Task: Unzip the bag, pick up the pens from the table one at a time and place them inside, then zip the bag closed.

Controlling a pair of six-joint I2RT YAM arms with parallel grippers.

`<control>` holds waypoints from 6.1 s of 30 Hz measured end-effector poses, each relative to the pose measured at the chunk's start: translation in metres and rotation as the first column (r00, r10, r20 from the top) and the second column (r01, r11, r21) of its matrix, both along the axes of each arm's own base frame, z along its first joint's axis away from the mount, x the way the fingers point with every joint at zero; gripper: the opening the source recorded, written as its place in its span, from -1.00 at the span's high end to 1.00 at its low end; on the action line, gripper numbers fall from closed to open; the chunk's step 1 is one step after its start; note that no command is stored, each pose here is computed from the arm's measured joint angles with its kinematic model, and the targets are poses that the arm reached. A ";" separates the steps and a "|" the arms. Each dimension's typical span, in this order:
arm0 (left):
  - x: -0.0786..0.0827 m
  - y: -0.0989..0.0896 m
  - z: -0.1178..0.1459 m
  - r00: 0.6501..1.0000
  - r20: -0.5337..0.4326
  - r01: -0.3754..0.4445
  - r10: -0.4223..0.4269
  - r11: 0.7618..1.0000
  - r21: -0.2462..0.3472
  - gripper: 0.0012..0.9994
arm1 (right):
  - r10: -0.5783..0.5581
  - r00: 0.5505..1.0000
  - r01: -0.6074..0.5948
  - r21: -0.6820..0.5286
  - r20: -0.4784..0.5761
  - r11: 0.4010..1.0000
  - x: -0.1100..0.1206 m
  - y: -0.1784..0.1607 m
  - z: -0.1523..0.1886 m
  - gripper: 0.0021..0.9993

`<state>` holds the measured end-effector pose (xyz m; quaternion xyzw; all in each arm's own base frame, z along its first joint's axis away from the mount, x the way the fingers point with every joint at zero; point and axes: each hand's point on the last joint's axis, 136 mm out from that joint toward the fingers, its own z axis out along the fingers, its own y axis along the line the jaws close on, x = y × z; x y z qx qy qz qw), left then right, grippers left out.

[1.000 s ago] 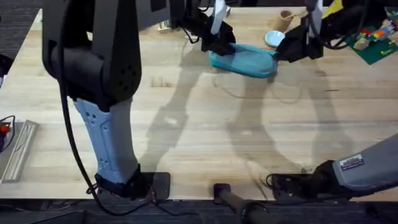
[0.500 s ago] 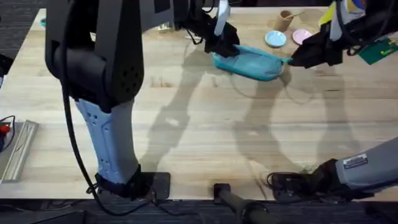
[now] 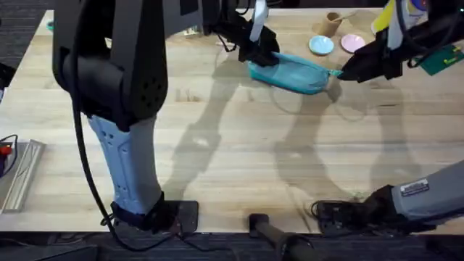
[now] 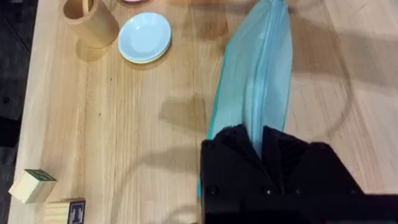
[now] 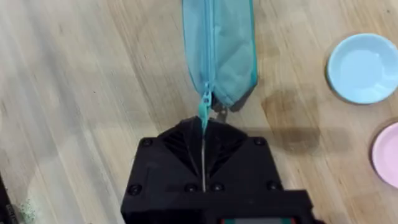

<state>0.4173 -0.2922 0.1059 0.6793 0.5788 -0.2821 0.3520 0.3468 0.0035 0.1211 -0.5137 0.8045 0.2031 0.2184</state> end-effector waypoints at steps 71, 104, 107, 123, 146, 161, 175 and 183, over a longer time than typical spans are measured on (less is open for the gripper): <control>0.001 0.003 -0.001 1.000 -0.006 -0.006 0.006 1.000 0.002 0.92 | -0.239 0.954 0.243 -0.004 -0.180 0.970 -0.013 -0.018 0.024 -0.99; 0.008 0.016 -0.001 0.999 -0.016 -0.039 0.039 0.999 0.006 -0.99 | -0.088 0.996 0.085 -0.102 -0.021 0.991 0.008 0.020 0.087 -0.99; 0.005 0.017 -0.003 0.999 -0.033 -0.040 0.040 0.999 0.015 -0.99 | -0.088 0.996 0.086 -0.102 -0.016 0.991 0.009 0.020 0.087 -0.99; -0.001 0.054 0.028 0.981 0.009 -0.192 0.195 0.958 0.214 -0.99 | -0.088 0.996 0.086 -0.102 -0.010 0.991 0.011 0.020 0.087 -0.99; 0.001 0.112 0.161 0.741 -0.023 -0.667 0.671 0.740 0.088 -0.99 | -0.298 0.944 0.308 -0.060 0.139 0.949 -0.009 0.008 0.157 -0.99; -0.040 0.161 0.221 0.534 0.084 -0.840 0.841 0.539 -0.055 -0.99 | -0.564 0.826 0.564 0.009 0.000 0.826 -0.018 0.002 0.169 -0.99; -0.076 0.175 0.163 0.516 0.083 -0.855 0.853 0.518 -0.007 -0.99 | -0.520 0.832 0.539 -0.063 0.196 0.840 -0.091 0.019 0.149 -1.00; -0.082 0.177 0.149 0.500 0.047 -0.866 0.865 0.500 0.019 -0.99 | -0.485 0.831 0.518 -0.061 0.273 0.853 -0.119 0.028 0.126 -0.99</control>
